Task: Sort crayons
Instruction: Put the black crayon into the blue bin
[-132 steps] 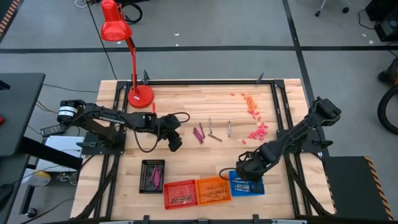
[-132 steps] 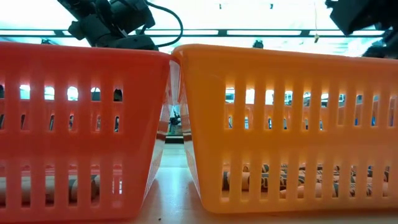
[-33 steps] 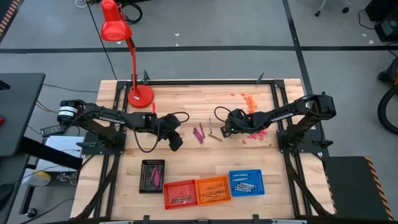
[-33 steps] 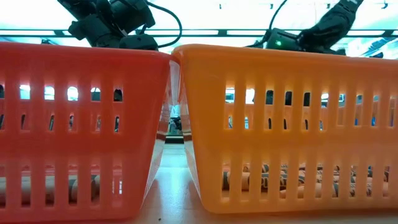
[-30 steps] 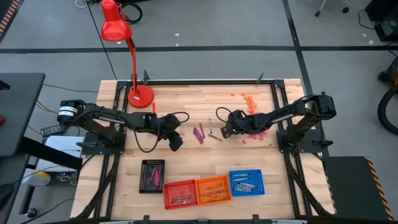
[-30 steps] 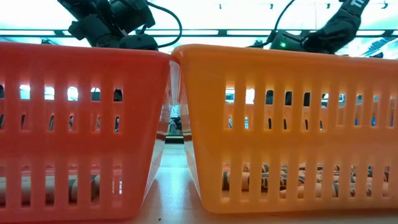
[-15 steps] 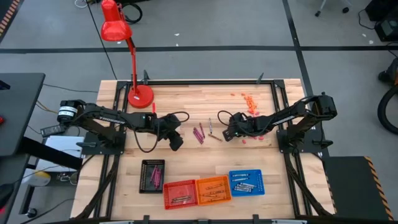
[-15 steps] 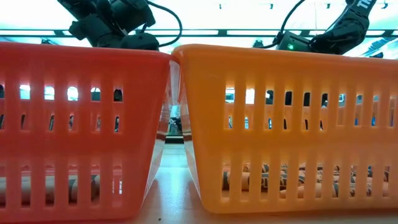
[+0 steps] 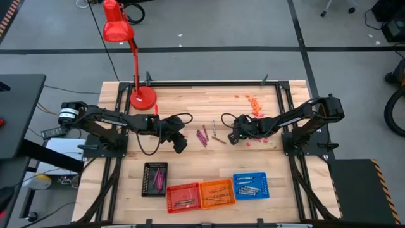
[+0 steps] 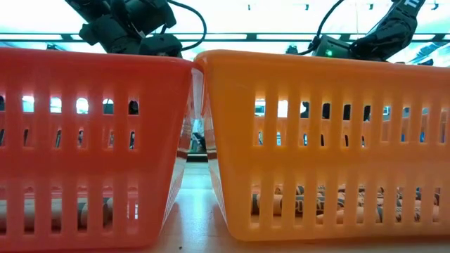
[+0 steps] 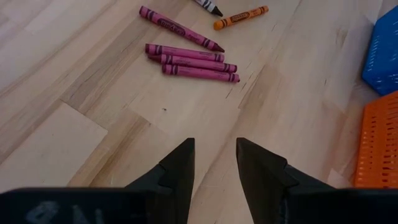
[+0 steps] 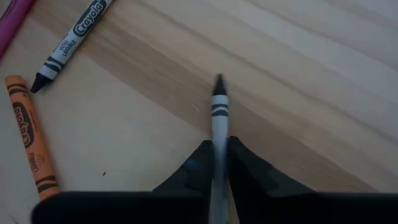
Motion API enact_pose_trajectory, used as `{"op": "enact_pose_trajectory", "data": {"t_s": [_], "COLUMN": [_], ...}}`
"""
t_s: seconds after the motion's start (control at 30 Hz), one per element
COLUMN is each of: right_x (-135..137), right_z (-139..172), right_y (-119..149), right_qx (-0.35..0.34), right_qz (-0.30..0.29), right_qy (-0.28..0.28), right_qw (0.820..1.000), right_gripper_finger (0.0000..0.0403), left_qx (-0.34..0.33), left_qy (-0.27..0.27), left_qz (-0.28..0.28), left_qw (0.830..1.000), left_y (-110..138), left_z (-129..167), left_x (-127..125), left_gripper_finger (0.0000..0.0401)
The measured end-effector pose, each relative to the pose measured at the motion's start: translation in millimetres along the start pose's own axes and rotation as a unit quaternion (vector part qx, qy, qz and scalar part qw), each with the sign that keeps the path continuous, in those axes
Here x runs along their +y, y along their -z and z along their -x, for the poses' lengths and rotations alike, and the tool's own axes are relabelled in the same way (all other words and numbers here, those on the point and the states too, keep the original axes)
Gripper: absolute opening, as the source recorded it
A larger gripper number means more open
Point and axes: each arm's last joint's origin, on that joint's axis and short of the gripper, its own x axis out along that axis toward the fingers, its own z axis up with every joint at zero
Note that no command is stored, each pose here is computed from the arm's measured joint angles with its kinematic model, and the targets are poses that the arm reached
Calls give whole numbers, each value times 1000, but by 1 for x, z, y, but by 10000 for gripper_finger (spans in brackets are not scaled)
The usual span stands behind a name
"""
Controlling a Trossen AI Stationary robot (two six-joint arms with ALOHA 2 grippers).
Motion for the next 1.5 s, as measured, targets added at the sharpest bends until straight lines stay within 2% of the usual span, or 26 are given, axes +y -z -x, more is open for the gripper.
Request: {"op": "enact_pose_trajectory", "data": {"t_s": [0.23, 0.57, 0.97, 1.27, 1.5], "right_x": [2, 20, 25, 33, 31], "right_z": [0, 8, 11, 16, 38], "right_y": [-1, -15, -23, -13, -6], "right_qx": [2, 28, 31, 121, 130], "right_qz": [16, 90, 103, 141, 161], "right_qy": [-17, -71, -98, -199, -196], "right_qw": [1000, 993, 989, 962, 959], "right_gripper_finger": [24, 36, 37, 37, 38], "left_qx": [0, 0, -3, -2, -2], "left_qy": [0, 0, 2, 2, 1], "left_qz": [0, -3, -6, -4, -4], "left_qw": [1000, 1000, 1000, 1000, 1000], "left_y": [0, 0, 0, 0, 0], "left_z": [0, 0, 0, 0, 0], "left_x": [0, 0, 0, 0, 0], "left_gripper_finger": [130, 130, 130, 130, 130]}}
